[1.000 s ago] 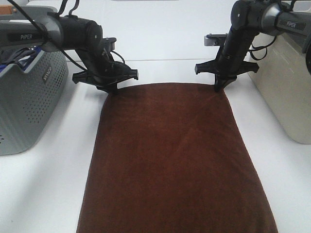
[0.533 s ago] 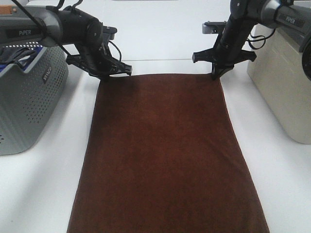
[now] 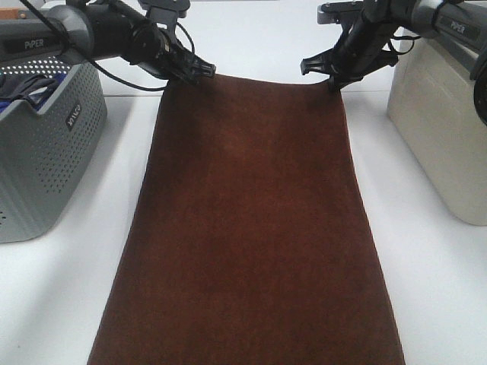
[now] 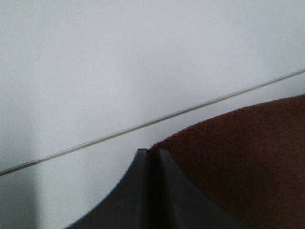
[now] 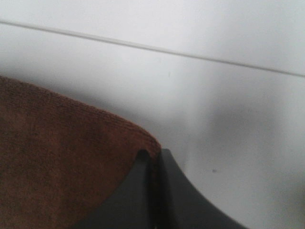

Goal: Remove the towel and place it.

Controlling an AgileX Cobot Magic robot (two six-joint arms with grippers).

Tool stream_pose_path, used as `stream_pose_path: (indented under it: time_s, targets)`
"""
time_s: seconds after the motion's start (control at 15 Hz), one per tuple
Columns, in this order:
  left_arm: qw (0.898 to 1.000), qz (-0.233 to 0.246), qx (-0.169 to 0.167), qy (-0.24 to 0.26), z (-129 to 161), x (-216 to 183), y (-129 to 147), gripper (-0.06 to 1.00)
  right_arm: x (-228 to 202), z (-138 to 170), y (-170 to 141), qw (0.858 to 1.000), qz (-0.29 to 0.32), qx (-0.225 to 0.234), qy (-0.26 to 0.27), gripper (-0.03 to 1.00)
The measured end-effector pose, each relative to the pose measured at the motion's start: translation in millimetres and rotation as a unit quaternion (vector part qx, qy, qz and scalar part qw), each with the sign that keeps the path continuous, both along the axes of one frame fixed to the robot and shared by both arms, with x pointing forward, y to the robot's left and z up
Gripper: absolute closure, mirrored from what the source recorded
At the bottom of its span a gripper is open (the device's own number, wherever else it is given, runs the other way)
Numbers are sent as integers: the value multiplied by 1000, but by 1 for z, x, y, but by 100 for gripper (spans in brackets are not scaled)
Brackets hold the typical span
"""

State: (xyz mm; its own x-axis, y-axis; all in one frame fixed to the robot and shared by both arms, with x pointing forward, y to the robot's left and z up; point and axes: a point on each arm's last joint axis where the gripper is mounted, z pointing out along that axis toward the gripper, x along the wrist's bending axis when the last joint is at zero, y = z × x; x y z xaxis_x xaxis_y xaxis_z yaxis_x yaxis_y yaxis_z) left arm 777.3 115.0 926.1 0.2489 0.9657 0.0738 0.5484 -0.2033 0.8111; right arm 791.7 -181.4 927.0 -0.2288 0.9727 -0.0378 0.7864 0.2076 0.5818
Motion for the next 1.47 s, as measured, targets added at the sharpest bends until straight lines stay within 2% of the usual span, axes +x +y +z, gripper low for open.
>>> stream_pose_path:
  time_s: [0.2,0.47,0.73,0.87,1.13,1.2,1.33,1.4,1.47]
  targets:
    - [999,11,-31,-26,-4,9,13,93,7,6,1,999,6,-1,-51,97]
    - [998,2,-46,-46,-19,15,14,93,13,12,1,995,12,-5,-99,97]
    - [995,-1,-56,-85,-15,28,23,93,20,17,2,989,16,2,-149,97]
    - [994,-3,-57,-95,-22,32,26,93,23,6,3,987,18,5,-160,97]
    - [992,-26,-60,-111,-46,34,22,90,28,-34,5,987,23,0,-159,95]
    - [991,-30,-58,-114,-49,35,22,87,30,-38,5,985,25,0,-170,92]
    - [992,-28,-54,-111,-57,36,27,72,32,-43,6,982,27,3,-186,82]
    - [992,-24,-53,-108,-61,37,32,53,33,-45,6,979,28,7,-200,63]
    - [992,-24,-55,-112,-60,38,34,43,33,-45,6,979,28,7,-200,52]
